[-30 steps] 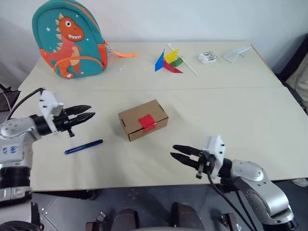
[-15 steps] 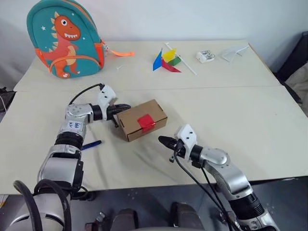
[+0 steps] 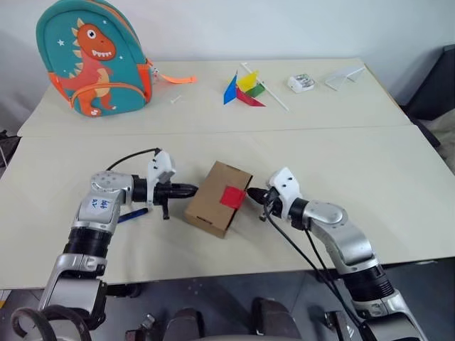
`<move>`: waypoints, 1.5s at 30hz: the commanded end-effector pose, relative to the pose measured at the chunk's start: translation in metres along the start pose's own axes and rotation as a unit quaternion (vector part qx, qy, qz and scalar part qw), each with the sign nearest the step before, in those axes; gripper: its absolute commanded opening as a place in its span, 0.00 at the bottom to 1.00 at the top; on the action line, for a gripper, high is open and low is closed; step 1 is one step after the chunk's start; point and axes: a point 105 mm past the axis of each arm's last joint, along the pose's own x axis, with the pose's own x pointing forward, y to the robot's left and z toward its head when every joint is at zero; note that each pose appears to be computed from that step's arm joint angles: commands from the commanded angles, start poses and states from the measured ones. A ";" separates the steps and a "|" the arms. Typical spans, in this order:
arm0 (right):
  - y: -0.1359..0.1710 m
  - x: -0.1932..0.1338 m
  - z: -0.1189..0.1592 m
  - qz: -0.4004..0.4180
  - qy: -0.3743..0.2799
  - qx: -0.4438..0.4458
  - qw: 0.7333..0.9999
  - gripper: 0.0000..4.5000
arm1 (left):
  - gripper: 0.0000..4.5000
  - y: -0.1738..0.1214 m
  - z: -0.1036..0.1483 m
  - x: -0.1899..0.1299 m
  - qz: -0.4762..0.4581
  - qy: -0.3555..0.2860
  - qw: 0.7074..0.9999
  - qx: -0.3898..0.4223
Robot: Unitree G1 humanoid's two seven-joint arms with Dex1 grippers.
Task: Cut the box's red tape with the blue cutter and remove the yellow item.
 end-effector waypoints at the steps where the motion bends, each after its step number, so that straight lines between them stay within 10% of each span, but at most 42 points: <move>1: -0.005 0.003 0.016 0.017 -0.017 -0.016 1.000 0.00 | 0.01 -0.015 0.013 -0.001 0.003 -0.010 1.000 -0.006; 11: -0.024 0.029 0.029 0.030 -0.009 -0.055 0.998 0.00 | 0.01 -0.048 0.010 0.013 0.033 -0.061 0.995 -0.077; 20: -0.025 -0.022 0.029 0.086 0.005 -0.072 0.994 0.00 | 0.01 -0.072 -0.010 -0.004 0.008 -0.032 0.993 -0.113; 45: -0.018 0.021 0.027 0.138 0.021 -0.071 0.988 0.00 | 0.01 -0.061 -0.006 0.054 0.036 -0.071 0.988 -0.129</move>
